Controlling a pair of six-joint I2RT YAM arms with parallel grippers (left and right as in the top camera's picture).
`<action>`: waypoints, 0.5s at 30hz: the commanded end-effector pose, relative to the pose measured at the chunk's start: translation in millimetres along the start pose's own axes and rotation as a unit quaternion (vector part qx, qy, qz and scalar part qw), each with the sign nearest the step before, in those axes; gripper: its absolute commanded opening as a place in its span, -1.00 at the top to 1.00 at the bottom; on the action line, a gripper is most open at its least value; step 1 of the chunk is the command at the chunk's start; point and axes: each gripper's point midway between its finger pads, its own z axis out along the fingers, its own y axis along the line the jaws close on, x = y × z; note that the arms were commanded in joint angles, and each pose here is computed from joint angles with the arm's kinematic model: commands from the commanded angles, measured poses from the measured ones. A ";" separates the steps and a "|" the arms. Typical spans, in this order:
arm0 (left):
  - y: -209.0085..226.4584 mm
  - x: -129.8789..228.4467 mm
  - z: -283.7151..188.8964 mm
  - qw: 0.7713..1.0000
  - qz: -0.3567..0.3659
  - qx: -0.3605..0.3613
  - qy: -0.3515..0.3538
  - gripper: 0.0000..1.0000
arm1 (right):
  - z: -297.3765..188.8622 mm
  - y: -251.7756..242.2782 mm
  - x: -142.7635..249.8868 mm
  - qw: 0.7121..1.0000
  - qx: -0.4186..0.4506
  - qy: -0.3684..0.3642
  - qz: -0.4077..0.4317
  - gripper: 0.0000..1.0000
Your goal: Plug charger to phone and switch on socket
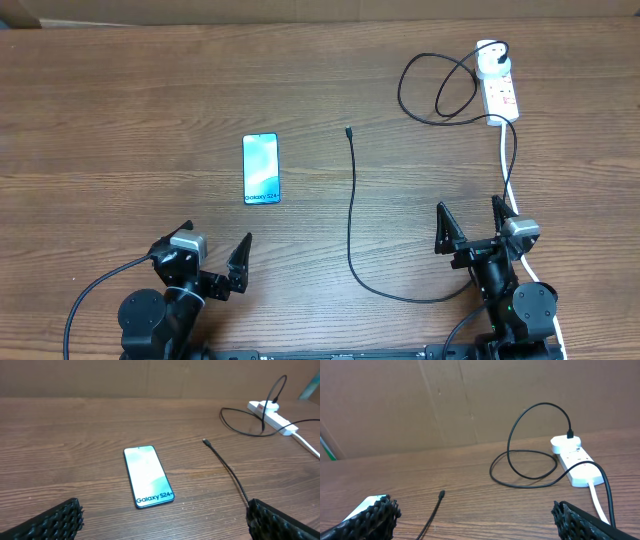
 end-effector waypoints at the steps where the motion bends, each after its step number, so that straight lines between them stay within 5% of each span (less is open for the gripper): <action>1: 7.2 -0.1 0.6 1.000 0.011 -0.019 -0.008 -0.99 | 0.4 1.6 3.3 1.000 -0.005 0.002 -0.002 -1.00; 15: 13.5 10.0 14.9 0.999 0.004 -0.021 -0.036 -0.99 | 0.4 1.6 3.3 1.000 -0.005 0.002 -0.002 -1.00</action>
